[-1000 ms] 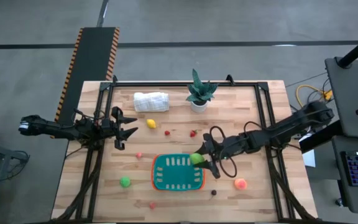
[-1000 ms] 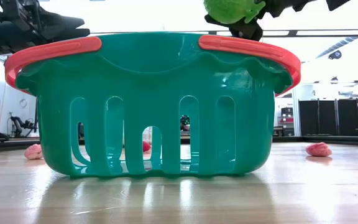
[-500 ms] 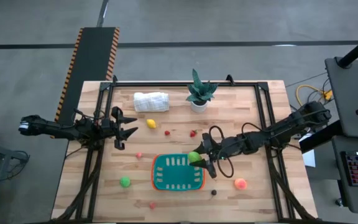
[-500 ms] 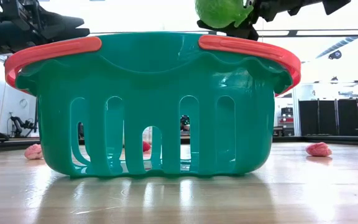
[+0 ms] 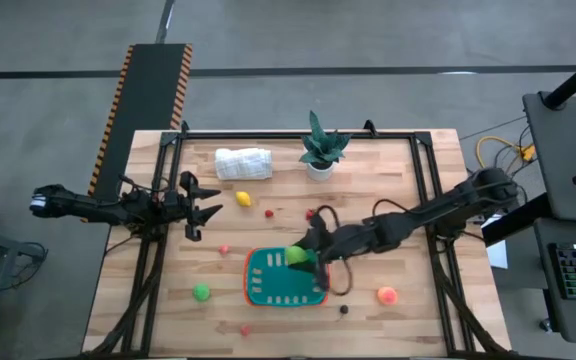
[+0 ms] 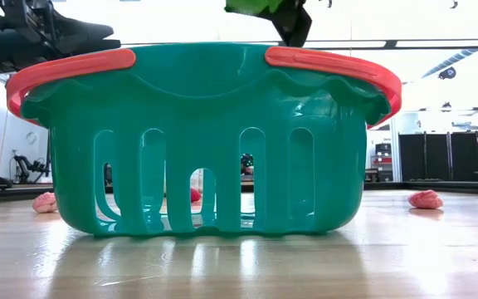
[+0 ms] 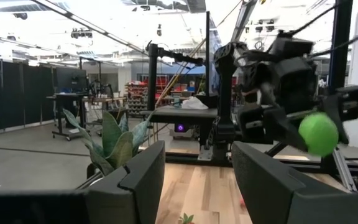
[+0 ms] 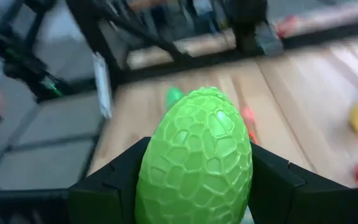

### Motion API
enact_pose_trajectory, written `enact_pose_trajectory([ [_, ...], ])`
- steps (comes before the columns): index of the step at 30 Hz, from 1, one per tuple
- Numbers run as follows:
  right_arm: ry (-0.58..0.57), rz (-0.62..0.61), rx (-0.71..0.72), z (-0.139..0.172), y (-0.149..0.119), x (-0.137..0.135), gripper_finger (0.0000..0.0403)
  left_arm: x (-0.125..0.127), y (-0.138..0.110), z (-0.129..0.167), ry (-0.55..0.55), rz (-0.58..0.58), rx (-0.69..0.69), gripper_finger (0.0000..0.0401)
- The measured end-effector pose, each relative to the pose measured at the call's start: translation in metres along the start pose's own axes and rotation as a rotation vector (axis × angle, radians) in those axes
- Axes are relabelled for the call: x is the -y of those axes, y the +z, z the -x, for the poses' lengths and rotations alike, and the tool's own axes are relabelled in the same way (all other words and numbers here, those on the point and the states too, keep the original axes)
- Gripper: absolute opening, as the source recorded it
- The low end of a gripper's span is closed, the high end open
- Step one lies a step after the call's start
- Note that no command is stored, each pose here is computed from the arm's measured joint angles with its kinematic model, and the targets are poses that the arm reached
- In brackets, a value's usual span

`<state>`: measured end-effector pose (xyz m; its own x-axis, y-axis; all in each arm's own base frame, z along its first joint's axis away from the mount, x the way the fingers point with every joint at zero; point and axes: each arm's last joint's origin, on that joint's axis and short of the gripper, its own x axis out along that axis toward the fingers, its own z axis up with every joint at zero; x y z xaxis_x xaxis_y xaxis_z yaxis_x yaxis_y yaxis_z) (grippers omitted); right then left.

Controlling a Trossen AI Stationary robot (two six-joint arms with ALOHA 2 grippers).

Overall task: Pick and placing Produce into tupperware
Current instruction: Put the green guava into the blue bin

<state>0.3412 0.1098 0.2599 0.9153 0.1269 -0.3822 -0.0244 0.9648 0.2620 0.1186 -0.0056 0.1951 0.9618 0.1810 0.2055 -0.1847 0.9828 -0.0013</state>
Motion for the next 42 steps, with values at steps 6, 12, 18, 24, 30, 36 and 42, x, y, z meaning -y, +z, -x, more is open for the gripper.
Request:
enact_pose_trajectory([
  [6, -0.101, -0.028, -0.147, -0.014, 0.022, -0.010, 0.0203, 0.000, 0.000, 0.000, 0.001, -0.001, -0.004, 0.0173],
  [12, -0.149, -0.018, -0.259, -0.019, 0.023, -0.011, 0.0203, 0.000, 0.000, 0.000, 0.002, -0.001, -0.003, 0.0173],
  [18, -0.179, -0.020, -0.326, -0.018, 0.014, -0.008, 0.0203, 0.000, -0.001, 0.000, 0.001, -0.003, -0.009, 0.0173],
  [24, -0.196, -0.031, -0.362, -0.027, 0.004, -0.005, 0.0203, 0.000, -0.001, -0.001, 0.002, -0.003, -0.010, 0.0173],
  [30, -0.221, -0.040, -0.419, -0.040, -0.011, -0.002, 0.0203, 0.000, -0.001, -0.001, 0.002, -0.003, -0.011, 0.0173],
  [36, -0.249, -0.054, -0.465, -0.045, -0.021, 0.000, 0.0203, 0.000, -0.002, -0.001, 0.001, -0.004, -0.012, 0.0173],
  [42, -0.262, -0.056, -0.488, -0.053, -0.030, 0.002, 0.0203, 0.000, -0.002, -0.001, 0.001, -0.004, -0.013, 0.0173],
])
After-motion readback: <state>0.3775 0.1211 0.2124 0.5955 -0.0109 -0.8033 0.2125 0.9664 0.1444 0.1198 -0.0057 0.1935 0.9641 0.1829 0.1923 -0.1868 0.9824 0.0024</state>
